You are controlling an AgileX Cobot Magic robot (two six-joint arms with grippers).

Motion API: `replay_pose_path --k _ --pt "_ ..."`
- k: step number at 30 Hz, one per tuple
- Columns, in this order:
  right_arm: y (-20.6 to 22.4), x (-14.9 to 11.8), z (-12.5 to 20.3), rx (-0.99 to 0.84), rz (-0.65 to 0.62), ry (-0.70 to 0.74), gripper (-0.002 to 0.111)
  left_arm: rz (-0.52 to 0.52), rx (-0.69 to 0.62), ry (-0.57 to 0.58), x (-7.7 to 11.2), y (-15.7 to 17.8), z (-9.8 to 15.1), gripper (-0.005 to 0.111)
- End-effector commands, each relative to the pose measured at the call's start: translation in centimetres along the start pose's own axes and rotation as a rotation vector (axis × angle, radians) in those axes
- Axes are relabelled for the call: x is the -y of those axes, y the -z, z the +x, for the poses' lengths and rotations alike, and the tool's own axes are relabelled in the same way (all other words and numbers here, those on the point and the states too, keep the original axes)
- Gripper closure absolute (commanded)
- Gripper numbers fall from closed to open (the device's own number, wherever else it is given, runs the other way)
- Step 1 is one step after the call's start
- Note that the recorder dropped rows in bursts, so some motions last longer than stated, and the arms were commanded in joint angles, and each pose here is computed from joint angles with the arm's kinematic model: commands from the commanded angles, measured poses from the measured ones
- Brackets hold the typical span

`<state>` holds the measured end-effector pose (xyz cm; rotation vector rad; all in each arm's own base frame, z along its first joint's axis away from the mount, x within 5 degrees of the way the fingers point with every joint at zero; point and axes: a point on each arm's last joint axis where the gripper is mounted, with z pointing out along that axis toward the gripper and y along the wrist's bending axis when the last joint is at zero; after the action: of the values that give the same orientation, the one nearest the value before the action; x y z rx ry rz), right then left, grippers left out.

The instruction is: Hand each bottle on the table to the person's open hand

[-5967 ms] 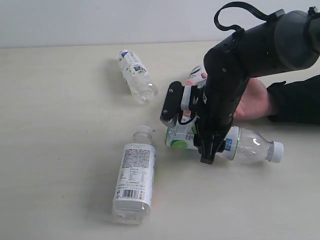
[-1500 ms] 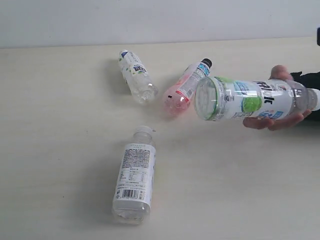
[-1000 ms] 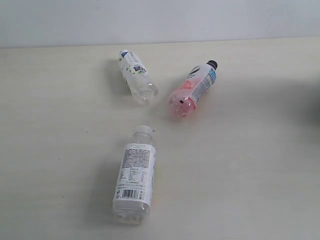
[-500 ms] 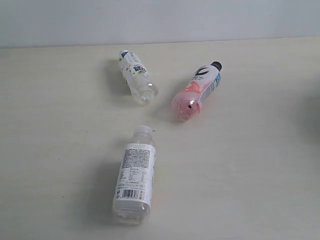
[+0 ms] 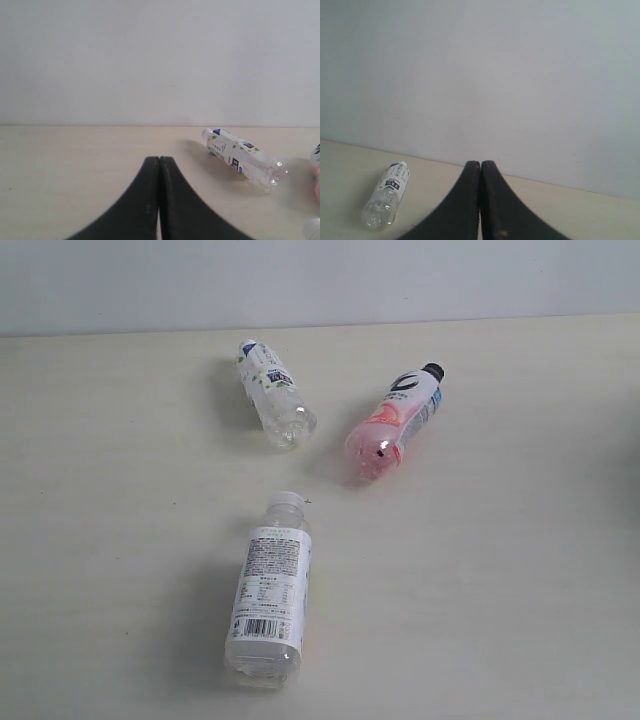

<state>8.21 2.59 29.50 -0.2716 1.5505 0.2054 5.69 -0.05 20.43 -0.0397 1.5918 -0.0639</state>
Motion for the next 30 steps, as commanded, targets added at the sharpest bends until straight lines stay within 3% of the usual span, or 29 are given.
replay_pose_path --k 1,26,30 --pt "0.0 0.1 0.0 0.012 0.007 -0.008 0.108 0.006 0.006 0.002 0.0 0.0 0.0 0.107" --pt "0.1 0.3 -0.8 0.096 0.034 -0.042 0.108 0.006 0.006 0.002 0.0 0.0 0.0 0.107" --pt "-3.3 0.6 -2.6 0.044 0.05 0.031 0.108 0.006 0.006 0.002 0.0 0.0 0.0 0.107"
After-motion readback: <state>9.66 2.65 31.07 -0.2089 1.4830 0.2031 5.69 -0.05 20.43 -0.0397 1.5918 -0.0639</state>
